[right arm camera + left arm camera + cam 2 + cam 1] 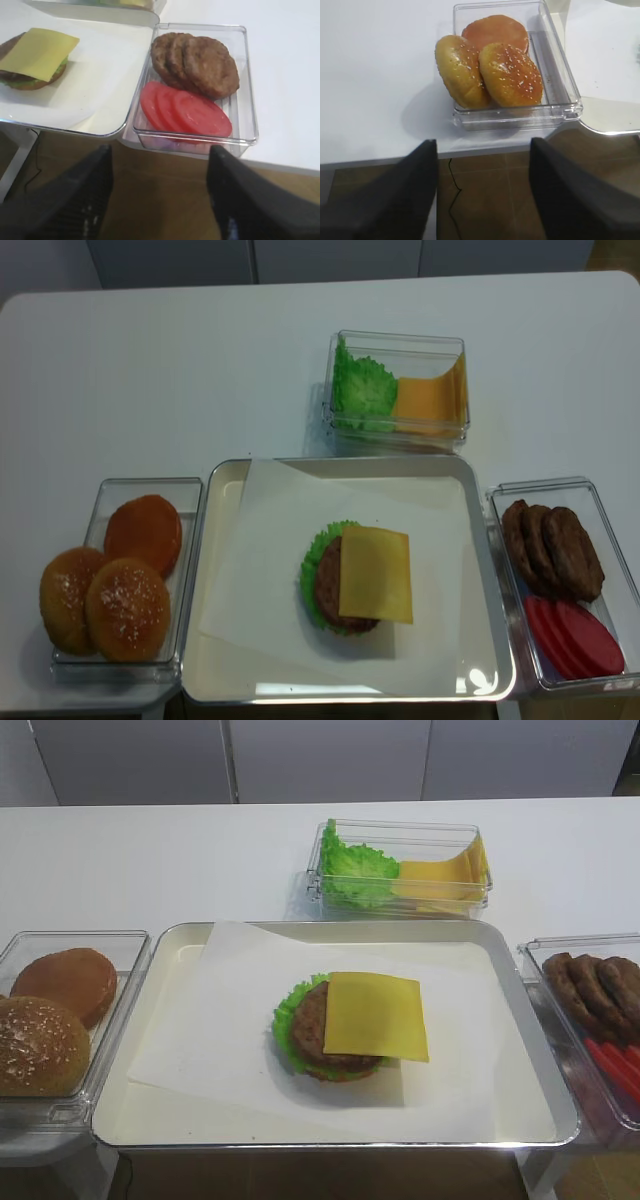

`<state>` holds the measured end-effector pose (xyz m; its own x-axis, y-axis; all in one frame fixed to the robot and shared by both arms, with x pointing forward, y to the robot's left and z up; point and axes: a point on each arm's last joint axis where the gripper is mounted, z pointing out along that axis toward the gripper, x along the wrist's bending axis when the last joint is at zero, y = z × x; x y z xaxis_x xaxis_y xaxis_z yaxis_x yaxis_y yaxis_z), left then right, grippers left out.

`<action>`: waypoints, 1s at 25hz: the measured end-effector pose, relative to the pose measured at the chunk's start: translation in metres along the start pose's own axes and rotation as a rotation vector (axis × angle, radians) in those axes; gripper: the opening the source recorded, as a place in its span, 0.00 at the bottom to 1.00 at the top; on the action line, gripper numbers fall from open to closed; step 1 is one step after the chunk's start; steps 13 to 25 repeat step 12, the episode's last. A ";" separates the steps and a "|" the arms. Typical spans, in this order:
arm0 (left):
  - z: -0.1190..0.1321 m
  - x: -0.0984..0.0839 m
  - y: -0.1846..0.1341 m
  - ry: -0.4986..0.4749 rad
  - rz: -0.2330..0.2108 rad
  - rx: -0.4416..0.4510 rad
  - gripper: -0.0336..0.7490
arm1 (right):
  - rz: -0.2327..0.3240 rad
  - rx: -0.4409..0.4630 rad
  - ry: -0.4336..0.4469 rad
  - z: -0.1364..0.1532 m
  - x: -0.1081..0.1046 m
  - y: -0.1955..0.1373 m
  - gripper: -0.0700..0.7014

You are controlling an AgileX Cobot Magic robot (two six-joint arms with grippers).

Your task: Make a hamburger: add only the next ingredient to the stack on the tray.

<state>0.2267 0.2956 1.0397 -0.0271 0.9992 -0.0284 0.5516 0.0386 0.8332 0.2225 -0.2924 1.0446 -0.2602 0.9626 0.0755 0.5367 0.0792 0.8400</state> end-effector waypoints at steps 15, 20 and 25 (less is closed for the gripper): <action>0.000 0.000 0.000 0.000 0.000 0.000 0.59 | -0.006 -0.018 0.000 0.005 -0.001 0.000 0.69; 0.000 0.000 0.000 0.000 0.000 0.000 0.59 | -0.006 -0.018 0.000 0.005 -0.001 0.000 0.69; 0.000 0.000 0.000 0.000 0.000 0.000 0.59 | -0.006 -0.018 0.000 0.005 -0.001 0.000 0.69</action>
